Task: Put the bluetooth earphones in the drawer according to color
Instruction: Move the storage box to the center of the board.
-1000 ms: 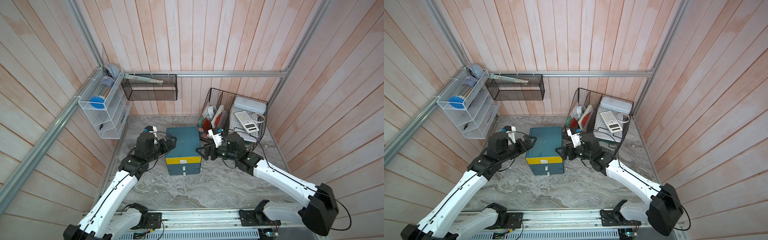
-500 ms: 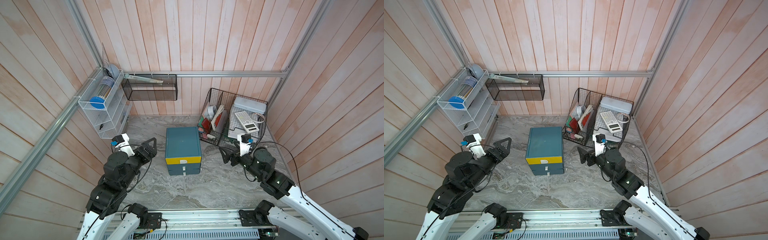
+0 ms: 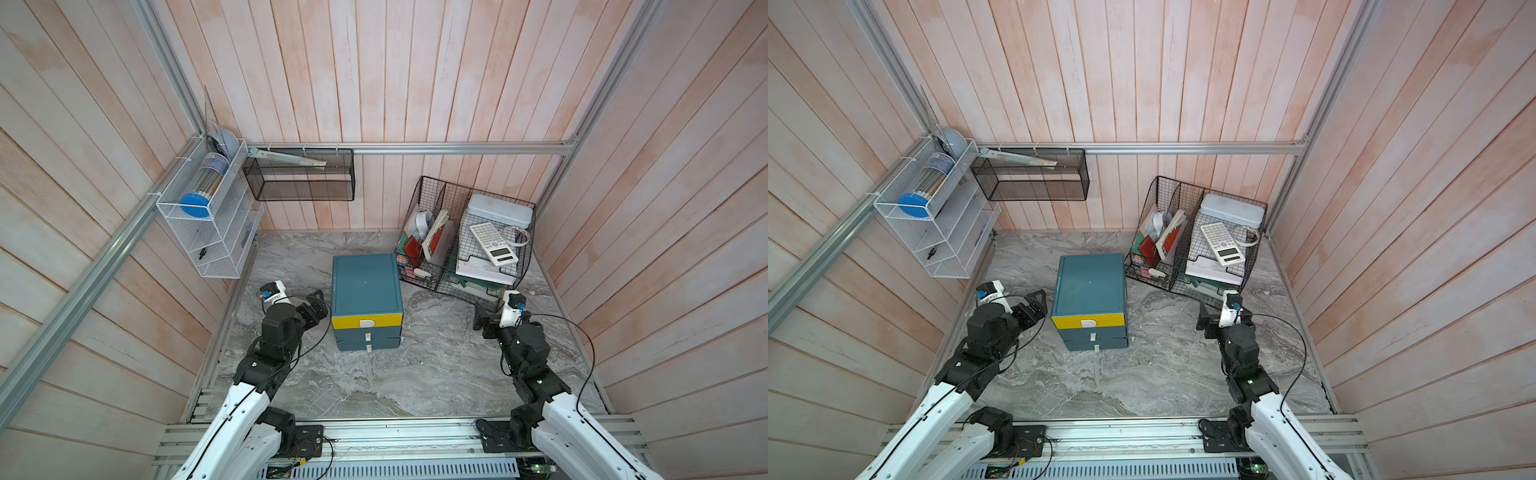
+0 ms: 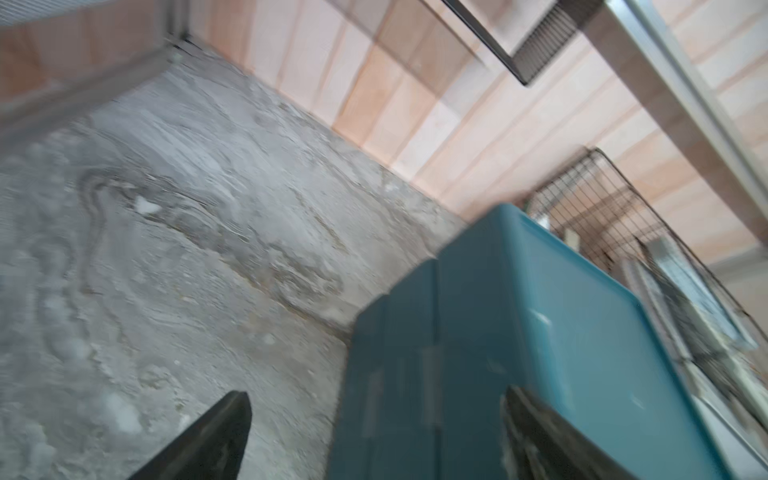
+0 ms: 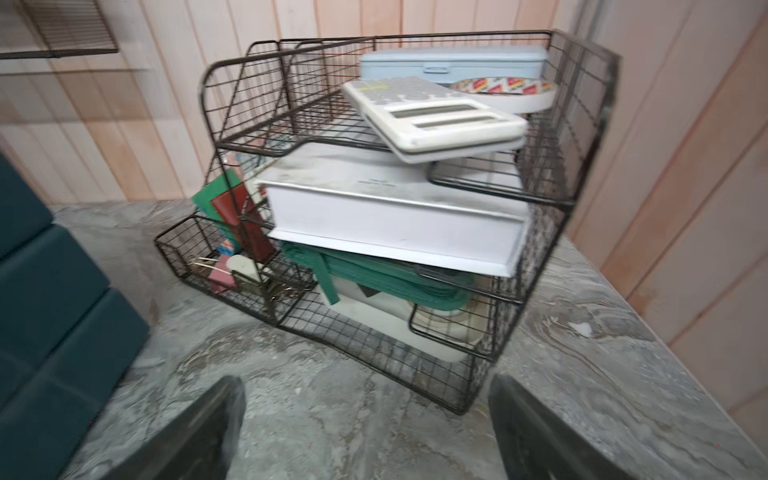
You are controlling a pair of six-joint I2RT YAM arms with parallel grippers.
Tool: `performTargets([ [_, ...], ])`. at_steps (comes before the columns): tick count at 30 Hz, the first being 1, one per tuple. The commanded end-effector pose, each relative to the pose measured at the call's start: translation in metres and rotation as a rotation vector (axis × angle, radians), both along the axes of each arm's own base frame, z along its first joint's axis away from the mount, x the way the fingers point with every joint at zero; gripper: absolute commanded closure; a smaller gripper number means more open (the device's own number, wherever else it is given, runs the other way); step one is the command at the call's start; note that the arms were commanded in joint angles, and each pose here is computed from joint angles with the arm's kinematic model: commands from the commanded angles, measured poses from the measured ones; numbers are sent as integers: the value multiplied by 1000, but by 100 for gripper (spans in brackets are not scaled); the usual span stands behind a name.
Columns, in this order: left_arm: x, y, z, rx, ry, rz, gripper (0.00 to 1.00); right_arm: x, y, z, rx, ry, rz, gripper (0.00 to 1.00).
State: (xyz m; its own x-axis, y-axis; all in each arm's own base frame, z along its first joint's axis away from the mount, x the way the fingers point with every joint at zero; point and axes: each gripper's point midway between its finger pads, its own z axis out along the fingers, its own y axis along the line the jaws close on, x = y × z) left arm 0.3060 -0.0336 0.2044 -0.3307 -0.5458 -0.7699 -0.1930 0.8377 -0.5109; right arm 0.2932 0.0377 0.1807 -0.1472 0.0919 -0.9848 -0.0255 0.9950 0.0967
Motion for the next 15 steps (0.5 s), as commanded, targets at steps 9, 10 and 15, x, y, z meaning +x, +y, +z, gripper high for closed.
performTargets([
  [9,17,95,-17,206,-122,267,0,13,-48,7,77,-164,-149,2],
  [10,16,101,-19,235,-125,297,0,14,-50,4,64,-159,-165,2],
  [15,12,111,-38,361,-144,299,0,24,-53,-7,14,-130,-179,2],
])
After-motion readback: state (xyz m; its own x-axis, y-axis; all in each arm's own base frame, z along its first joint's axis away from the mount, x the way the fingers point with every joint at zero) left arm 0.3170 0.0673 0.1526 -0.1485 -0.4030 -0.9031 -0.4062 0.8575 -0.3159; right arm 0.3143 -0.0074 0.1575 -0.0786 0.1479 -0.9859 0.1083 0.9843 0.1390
